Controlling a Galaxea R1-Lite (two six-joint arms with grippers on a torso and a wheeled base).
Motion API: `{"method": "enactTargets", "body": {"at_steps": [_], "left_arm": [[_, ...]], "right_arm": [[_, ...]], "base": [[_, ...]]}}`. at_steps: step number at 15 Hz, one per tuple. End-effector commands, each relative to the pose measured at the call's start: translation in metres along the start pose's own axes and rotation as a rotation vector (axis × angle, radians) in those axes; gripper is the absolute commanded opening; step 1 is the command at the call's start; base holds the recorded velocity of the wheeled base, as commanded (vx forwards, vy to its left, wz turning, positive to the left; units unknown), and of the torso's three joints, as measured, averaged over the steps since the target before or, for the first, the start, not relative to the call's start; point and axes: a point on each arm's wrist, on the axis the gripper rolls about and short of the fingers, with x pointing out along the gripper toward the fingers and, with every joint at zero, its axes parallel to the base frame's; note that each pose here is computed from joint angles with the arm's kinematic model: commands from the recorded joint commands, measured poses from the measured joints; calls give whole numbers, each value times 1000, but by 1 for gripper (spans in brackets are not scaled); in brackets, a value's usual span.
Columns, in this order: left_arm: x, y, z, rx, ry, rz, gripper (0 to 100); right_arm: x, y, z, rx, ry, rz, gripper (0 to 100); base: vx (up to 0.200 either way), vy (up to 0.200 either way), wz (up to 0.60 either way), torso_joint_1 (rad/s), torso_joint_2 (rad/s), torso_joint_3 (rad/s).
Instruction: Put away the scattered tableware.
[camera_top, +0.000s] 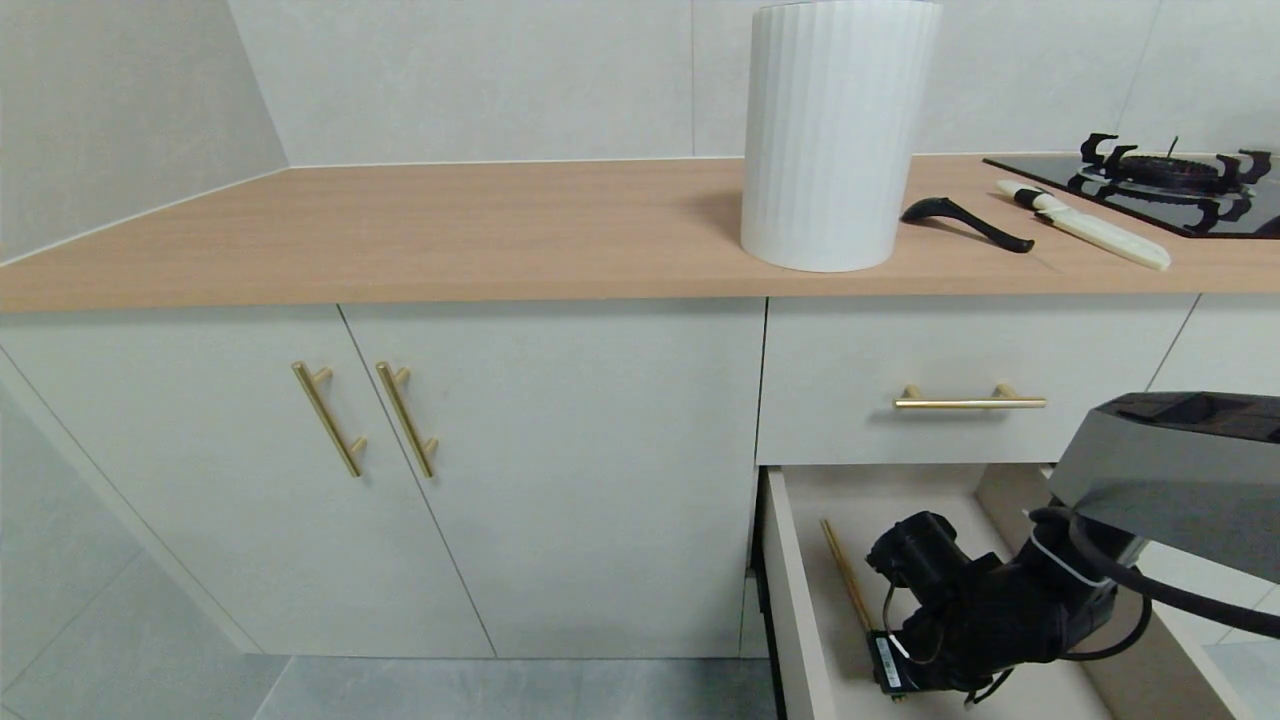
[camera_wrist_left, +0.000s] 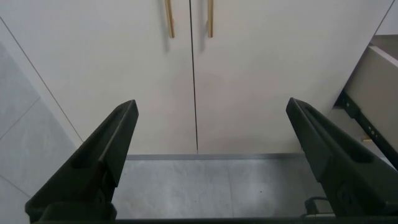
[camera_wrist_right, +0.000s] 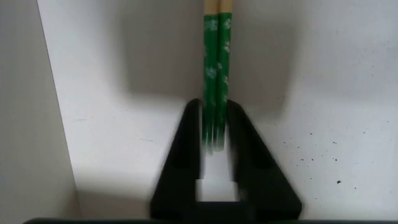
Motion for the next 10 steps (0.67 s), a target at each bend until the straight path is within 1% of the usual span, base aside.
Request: {"method": "enactTargets", "body": {"at_steps": [1, 4, 5, 6, 7, 8, 9, 10], "left_arm": [[0, 0, 0, 0, 0, 0, 100], [0, 0, 0, 0, 0, 0, 100], [0, 0, 0, 0, 0, 0, 100], [0, 0, 0, 0, 0, 0, 100], [0, 0, 0, 0, 0, 0, 100], [0, 0, 0, 0, 0, 0, 100], [0, 0, 0, 0, 0, 0, 100], [0, 0, 0, 0, 0, 0, 100]], "right_arm": [[-1, 0, 1, 0, -4, 2, 100], [-5, 0, 2, 1, -16, 3, 100], [-15, 1, 6, 4, -52, -6, 100], [-35, 1, 13, 11, -118, -15, 100], [-68, -1, 21, 22, -210, 6, 100], [-109, -3, 22, 29, -295, 31, 100], [-120, -4, 22, 31, -313, 34, 100], [-160, -11, 21, 44, -385, 47, 100]], "base": [[0, 0, 0, 0, 0, 0], [0, 0, 0, 0, 0, 0], [0, 0, 0, 0, 0, 0], [0, 0, 0, 0, 0, 0], [0, 0, 0, 0, 0, 0], [0, 0, 0, 0, 0, 0], [0, 0, 0, 0, 0, 0], [0, 0, 0, 0, 0, 0]]}}
